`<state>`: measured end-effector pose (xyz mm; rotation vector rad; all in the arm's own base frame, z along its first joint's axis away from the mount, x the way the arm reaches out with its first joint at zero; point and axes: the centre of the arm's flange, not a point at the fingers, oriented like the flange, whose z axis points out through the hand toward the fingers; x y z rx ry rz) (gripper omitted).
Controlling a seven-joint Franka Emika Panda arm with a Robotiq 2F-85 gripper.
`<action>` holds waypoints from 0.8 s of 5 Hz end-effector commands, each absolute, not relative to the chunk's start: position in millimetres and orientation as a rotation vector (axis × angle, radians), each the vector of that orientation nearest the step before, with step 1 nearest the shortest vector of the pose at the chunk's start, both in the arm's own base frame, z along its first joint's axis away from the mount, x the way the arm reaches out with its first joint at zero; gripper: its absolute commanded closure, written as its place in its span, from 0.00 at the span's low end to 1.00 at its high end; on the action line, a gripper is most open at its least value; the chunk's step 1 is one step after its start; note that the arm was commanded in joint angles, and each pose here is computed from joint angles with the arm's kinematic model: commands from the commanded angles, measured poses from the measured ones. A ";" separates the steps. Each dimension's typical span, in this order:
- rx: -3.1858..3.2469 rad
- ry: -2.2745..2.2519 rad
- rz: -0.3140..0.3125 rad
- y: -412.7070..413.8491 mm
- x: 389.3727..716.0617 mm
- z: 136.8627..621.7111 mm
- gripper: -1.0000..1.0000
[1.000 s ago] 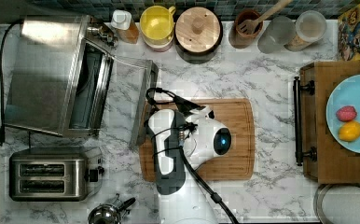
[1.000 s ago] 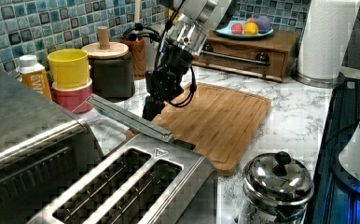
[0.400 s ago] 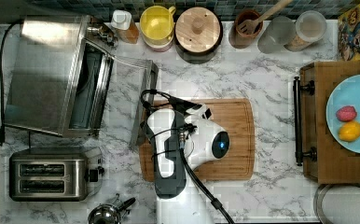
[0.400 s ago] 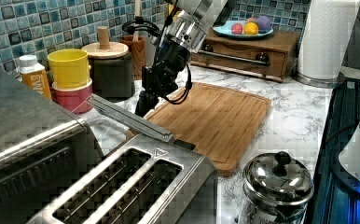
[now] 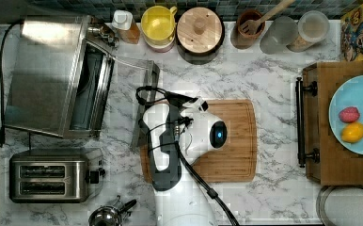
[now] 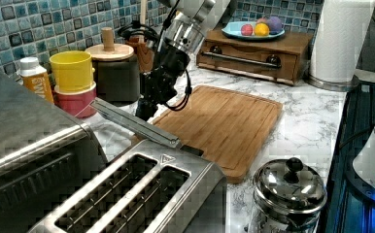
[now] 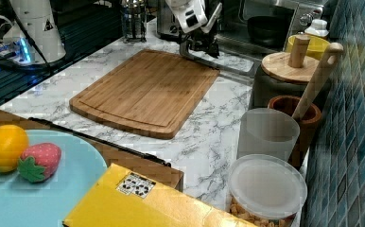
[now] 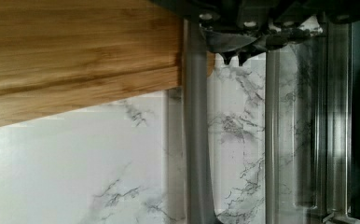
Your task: Close the oven.
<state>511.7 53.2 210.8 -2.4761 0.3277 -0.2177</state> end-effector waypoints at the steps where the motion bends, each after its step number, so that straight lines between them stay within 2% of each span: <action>1: -2.359 0.295 -0.266 107.1 555.4 269.1 1.00; 3: -2.265 0.298 -0.285 137.9 548.9 307.6 1.00; 4: -2.252 0.251 -0.339 157.7 545.3 340.4 1.00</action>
